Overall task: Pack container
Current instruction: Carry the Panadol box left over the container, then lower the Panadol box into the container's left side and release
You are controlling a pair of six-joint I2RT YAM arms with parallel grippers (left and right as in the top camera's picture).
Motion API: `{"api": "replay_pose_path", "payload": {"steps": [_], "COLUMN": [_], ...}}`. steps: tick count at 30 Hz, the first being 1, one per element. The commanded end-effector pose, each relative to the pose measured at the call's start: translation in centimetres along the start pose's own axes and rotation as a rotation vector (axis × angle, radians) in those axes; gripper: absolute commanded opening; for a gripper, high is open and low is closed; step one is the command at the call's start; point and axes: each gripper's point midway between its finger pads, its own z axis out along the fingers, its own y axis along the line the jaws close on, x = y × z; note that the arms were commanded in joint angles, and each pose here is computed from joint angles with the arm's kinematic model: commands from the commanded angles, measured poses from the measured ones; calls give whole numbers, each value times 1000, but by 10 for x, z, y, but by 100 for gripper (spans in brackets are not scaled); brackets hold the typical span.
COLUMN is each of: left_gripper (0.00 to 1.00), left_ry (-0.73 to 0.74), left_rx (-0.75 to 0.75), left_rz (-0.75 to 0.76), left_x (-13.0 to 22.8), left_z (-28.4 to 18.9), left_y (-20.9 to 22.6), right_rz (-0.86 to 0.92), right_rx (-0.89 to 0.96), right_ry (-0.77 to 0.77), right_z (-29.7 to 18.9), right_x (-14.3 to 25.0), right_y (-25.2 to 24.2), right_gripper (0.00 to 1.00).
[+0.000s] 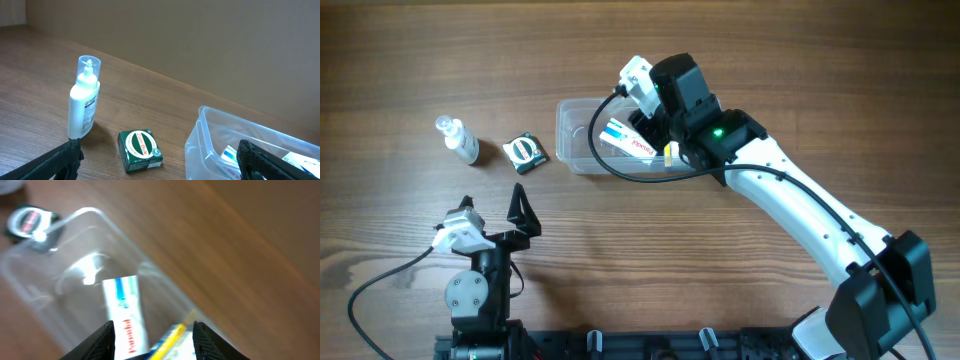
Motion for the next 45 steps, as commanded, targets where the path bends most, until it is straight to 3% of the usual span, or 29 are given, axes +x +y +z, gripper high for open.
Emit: {"api": "replay_pose_path", "payload": {"steps": [1,6,14,23,30,45], "left_gripper": [100,100,100,100,100,100], "left_ry": [-4,-4,-4,-4,-4,-4], "left_rx": [0,0,0,0,0,0], "left_rz": [17,17,17,17,17,17], "left_x": [0,0,0,0,0,0], "left_z": [0,0,0,0,0,0], "left_y": [0,0,0,0,0,0], "right_rz": [171,235,234,271,314,261], "right_rx": [-160,-210,-197,-343,-382,-344], "right_ry": [6,88,98,308,421,463], "right_z": [-3,-27,-70,-2,39,70], "right_x": [-3,-6,-46,0,31,52], "right_y": [28,33,19,52,66,64], "right_gripper": [51,47,37,34,8,4]}}
